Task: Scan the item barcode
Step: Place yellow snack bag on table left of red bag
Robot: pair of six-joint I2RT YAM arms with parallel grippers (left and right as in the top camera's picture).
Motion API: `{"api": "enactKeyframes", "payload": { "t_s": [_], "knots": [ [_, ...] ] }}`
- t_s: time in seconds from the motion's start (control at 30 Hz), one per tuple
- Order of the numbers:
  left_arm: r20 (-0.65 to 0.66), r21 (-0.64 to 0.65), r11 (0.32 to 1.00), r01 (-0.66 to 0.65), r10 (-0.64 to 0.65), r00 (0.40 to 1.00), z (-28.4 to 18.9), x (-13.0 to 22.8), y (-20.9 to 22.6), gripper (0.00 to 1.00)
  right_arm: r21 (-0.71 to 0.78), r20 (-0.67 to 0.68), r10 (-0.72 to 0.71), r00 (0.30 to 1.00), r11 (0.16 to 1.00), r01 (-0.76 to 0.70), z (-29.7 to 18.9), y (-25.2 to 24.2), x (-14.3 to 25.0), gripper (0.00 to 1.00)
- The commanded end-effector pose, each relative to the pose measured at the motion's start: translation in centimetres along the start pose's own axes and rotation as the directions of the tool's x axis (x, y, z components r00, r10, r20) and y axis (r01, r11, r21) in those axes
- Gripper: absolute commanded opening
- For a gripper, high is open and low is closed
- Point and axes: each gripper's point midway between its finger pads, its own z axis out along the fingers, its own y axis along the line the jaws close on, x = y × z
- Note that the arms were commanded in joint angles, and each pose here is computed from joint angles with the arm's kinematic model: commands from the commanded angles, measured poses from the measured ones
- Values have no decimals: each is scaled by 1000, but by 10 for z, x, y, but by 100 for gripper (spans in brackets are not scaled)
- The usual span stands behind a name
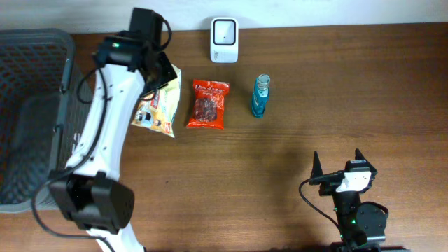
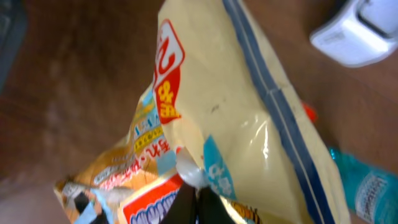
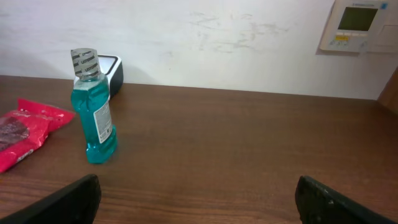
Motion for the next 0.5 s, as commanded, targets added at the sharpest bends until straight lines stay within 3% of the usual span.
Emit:
{"api": "enactKeyframes", "payload": {
  "t_s": [0.0,0.23,0.27,0.33,0.37,0.4,0.43,0.47],
  "knots": [
    [14,-97,987,129,-128,992,42,2,11,0,15,-6,8,1000,1000,-8,0,-3,4,98],
    [-41,-139,984,109,-116,992,121,17,-3,1,15,-6,8,1000,1000,-8,0,-3,4,98],
    [-43,-138,985,107,-114,993,128,18,-5,5,15,-6,8,1000,1000,-8,0,-3,4,99],
    [-42,-134,985,105,-112,993,132,18,-8,26,15,-6,8,1000,1000,-8,0,-3,4,98],
    [-39,-131,986,106,-112,993,132,17,-8,43,15,-6,8,1000,1000,-8,0,-3,4,98],
    [-31,-120,988,97,-102,994,130,14,-11,66,15,-6,8,1000,1000,-8,0,-3,4,98],
    [-34,-98,993,63,-66,997,126,11,-16,78,15,-6,8,1000,1000,-8,0,-3,4,98],
    [-41,-45,999,-1,0,999,118,5,-28,81,15,-6,8,1000,1000,-8,0,-3,4,98]
  ]
}}
